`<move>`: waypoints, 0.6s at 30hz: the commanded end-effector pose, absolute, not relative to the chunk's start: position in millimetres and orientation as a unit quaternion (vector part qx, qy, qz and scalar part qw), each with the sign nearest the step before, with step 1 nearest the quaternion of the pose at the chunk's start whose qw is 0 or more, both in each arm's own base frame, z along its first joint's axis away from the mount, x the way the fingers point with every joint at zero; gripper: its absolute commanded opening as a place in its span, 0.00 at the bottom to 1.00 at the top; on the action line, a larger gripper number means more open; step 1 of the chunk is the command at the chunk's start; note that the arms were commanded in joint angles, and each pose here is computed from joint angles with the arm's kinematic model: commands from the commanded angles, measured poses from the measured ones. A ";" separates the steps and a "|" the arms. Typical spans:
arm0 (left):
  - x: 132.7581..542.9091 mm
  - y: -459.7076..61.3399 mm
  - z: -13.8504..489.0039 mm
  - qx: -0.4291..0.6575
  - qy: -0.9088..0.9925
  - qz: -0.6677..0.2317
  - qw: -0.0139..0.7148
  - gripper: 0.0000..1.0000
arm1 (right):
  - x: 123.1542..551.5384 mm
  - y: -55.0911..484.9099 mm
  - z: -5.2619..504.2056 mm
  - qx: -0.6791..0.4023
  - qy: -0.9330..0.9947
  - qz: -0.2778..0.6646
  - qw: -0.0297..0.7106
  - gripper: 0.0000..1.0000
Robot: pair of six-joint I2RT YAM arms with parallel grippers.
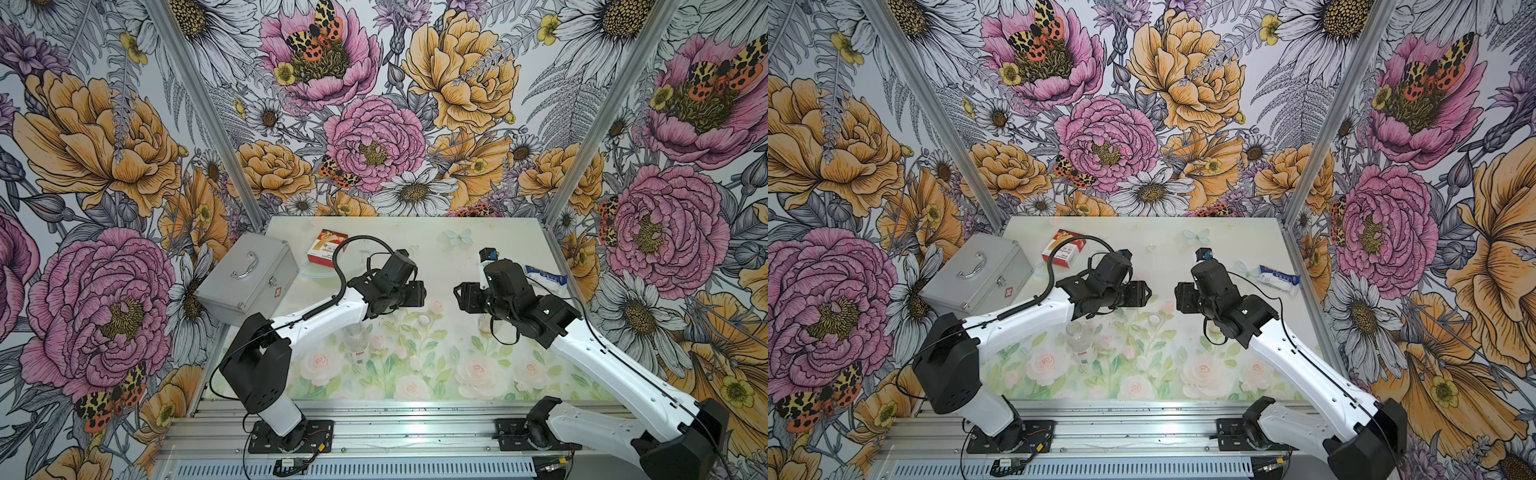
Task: Screw on the bottle caps
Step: Place the bottle cap at the center of the board, then pick up the bottle cap from the center of the board.
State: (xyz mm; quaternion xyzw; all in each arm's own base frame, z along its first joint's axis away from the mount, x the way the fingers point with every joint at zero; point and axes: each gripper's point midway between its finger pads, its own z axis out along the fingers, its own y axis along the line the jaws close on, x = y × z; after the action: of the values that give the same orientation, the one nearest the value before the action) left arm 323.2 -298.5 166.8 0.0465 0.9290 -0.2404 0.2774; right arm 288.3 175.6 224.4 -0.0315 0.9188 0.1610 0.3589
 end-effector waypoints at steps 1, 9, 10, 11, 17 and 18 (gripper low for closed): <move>326.1 -281.9 189.3 0.024 0.926 -0.266 0.266 0.65 | 294.0 184.9 222.1 -0.041 0.931 0.160 0.325 0.62; 353.1 -224.8 195.3 -0.033 0.929 -0.255 0.266 0.67 | 305.7 219.8 177.2 -0.070 0.958 0.139 0.239 0.60; 355.2 -220.2 196.0 -0.037 0.929 -0.255 0.267 0.67 | 306.1 222.6 168.6 -0.073 0.962 0.132 0.230 0.61; 356.4 -216.8 196.5 -0.039 0.928 -0.254 0.269 0.68 | 306.3 225.4 161.5 -0.076 0.964 0.126 0.222 0.61; 361.2 -204.6 198.5 -0.043 0.928 -0.248 0.276 0.78 | 308.9 234.4 113.7 -0.090 0.977 0.079 0.178 0.64; 361.4 -203.5 198.6 -0.042 0.928 -0.246 0.278 0.86 | 309.2 236.2 104.8 -0.095 0.979 0.074 0.167 0.64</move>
State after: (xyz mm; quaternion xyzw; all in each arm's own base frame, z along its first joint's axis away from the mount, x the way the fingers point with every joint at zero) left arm 364.5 -205.0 174.6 -0.0578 0.9366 -0.2305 0.2576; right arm 303.7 232.5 111.2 -0.0865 0.9774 0.0887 0.1714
